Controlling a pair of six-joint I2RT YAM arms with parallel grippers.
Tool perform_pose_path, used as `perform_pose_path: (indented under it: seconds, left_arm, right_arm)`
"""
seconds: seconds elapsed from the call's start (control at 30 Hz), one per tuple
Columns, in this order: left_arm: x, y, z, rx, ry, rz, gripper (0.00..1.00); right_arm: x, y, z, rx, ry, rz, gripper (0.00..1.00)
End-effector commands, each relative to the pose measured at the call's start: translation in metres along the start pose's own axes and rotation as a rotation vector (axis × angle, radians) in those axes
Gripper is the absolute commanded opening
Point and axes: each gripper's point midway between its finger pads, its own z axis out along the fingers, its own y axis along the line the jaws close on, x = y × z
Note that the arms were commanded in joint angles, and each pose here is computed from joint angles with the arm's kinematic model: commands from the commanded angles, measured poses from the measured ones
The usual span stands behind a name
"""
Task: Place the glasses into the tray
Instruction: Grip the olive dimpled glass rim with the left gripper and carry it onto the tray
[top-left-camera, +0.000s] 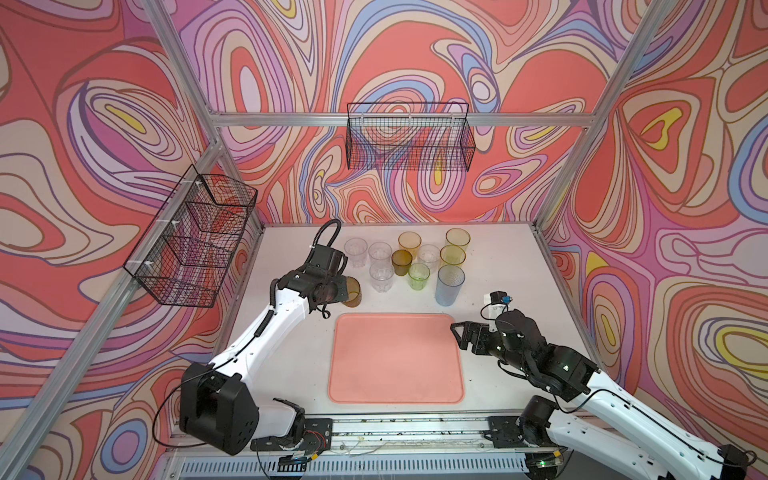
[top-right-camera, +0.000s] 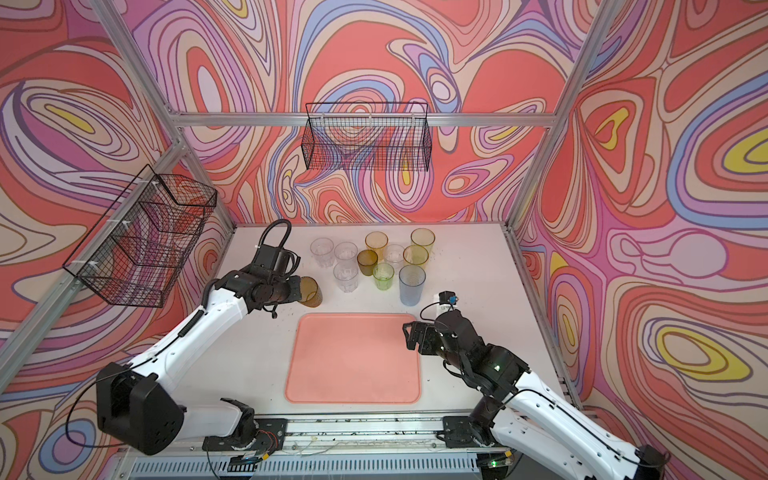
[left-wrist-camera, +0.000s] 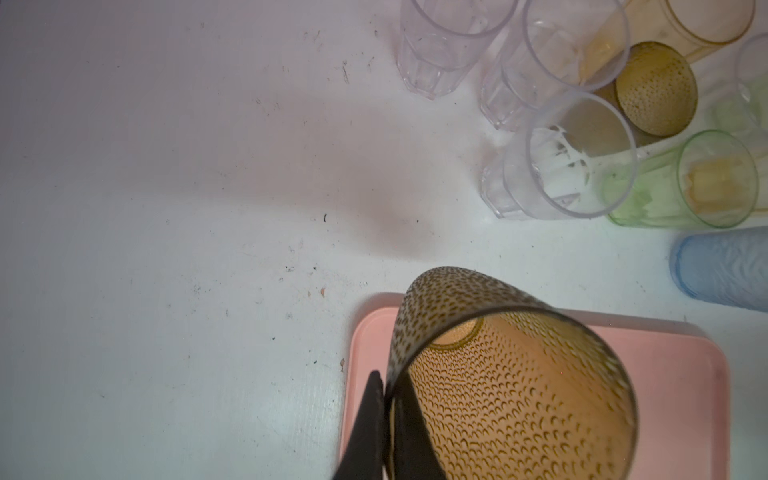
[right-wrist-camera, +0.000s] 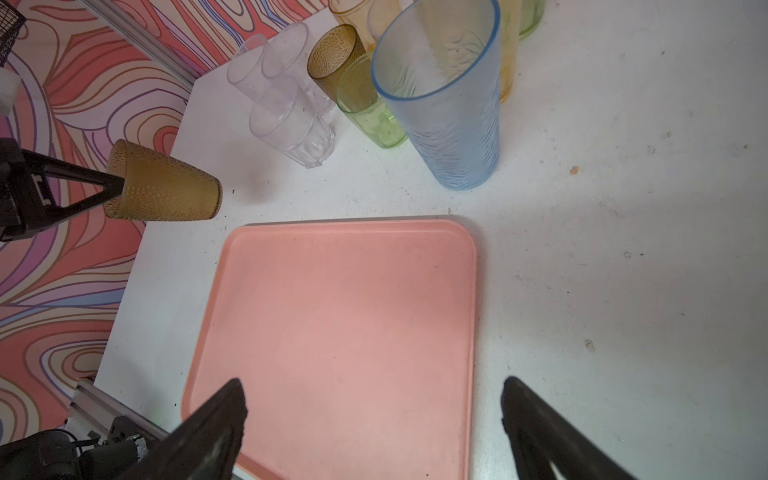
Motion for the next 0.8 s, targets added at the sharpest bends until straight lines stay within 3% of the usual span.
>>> perform_pose_path:
  seconds: [0.0, 0.5, 0.77]
  left_arm:
    - [0.027, 0.001, -0.016, -0.016, 0.046, 0.029, 0.0]
    - [0.119, 0.035, -0.065, 0.029, 0.127, 0.001, 0.0]
    - [0.141, 0.049, -0.077, -0.017, 0.132, -0.05, 0.0]
  right_arm:
    - [0.0, 0.007, -0.004, -0.036, 0.013, 0.009, 0.98]
    - [0.001, 0.021, 0.015, -0.074, 0.046, 0.038, 0.98]
    - [-0.006, 0.024, 0.023, -0.056, 0.036, 0.036, 0.98]
